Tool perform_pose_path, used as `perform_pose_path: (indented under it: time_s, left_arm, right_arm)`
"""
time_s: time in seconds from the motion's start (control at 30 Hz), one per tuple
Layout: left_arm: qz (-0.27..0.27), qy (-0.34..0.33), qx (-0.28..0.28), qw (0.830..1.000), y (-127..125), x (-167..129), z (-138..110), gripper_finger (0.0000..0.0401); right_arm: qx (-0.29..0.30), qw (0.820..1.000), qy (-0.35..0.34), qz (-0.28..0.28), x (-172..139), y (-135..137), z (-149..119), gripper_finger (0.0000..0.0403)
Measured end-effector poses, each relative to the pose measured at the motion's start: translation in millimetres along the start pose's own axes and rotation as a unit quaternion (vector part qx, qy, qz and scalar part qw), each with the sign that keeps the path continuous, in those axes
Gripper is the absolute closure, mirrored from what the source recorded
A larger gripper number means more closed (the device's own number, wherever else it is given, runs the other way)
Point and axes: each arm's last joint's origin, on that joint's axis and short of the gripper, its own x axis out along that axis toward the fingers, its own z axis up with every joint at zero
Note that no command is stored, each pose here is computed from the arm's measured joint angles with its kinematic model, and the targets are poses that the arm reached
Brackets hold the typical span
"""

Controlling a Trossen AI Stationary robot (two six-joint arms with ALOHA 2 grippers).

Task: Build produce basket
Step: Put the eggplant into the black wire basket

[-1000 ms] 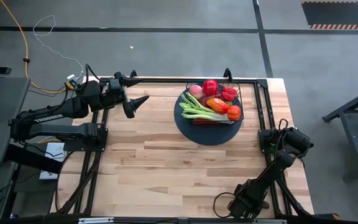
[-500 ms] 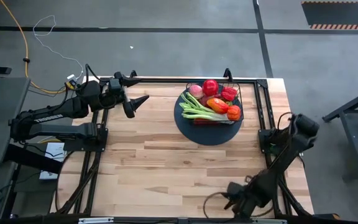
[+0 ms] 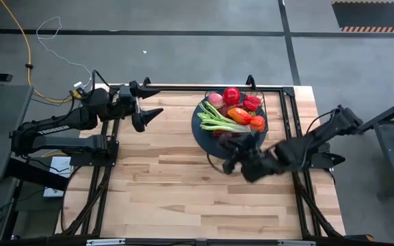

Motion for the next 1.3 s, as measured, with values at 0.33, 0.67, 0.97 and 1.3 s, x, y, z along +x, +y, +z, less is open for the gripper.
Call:
perform_pose_path:
  time_s: [0.33,0.67,0.97,1.3]
  left_arm:
    - [-0.037,-0.046,-0.066,0.996,-3.2,-0.7,10.0,0.0004]
    - [-0.038,-0.046,-0.081,0.995,-3.3,-0.6,9.9,0.0004]
    - [-0.041,-0.012,-0.017,0.999,-2.9,-0.2,3.3,0.0004]
    - [-0.03,0.004,0.003,1.0,-1.9,0.0,-0.1,0.0004]
  right_arm:
    - [-0.133,0.983,0.092,0.091,31.3,-66.5,14.1,0.0277]
    - [0.017,0.95,-0.105,0.294,43.4,-130.5,1.9,0.0277]
    - [0.012,0.958,-0.064,0.278,43.2,-142.6,21.2,0.0277]
    - [-0.031,0.981,0.031,0.19,56.1,-142.6,36.3,0.0277]
